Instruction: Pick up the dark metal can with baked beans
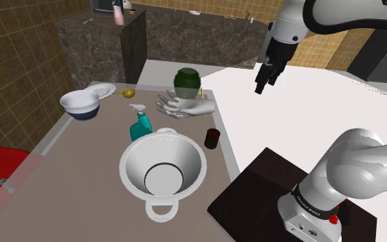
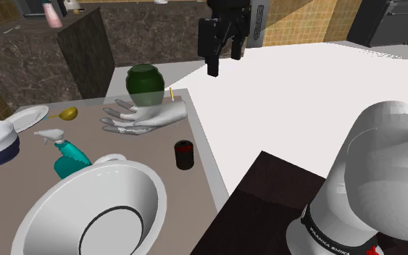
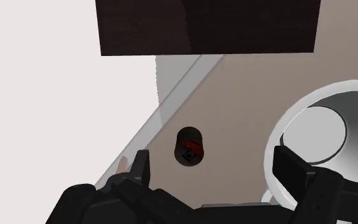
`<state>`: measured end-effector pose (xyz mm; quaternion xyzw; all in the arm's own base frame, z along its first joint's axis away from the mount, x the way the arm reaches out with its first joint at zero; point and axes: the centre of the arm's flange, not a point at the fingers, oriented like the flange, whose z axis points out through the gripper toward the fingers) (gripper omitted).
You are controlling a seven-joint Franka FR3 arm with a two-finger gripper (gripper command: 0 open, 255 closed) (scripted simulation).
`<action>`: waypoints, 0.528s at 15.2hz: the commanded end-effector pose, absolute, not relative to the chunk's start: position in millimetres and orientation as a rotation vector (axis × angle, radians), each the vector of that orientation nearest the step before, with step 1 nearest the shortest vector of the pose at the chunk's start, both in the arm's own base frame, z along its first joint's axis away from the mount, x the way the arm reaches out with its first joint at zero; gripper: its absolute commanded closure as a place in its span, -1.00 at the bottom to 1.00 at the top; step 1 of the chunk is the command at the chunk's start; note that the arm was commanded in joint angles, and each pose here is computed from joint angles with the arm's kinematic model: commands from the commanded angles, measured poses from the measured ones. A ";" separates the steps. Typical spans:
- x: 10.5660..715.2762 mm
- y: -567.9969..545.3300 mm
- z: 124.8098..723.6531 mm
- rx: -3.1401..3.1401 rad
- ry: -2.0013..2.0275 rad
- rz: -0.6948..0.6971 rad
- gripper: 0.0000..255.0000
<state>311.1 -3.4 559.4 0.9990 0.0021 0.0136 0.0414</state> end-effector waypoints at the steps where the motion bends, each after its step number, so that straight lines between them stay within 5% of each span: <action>1: 311.1 -3.4 559.4 3.058 0.006 0.041 -1.00; 8: 360.8 -14.8 481.0 3.079 0.037 0.022 -1.00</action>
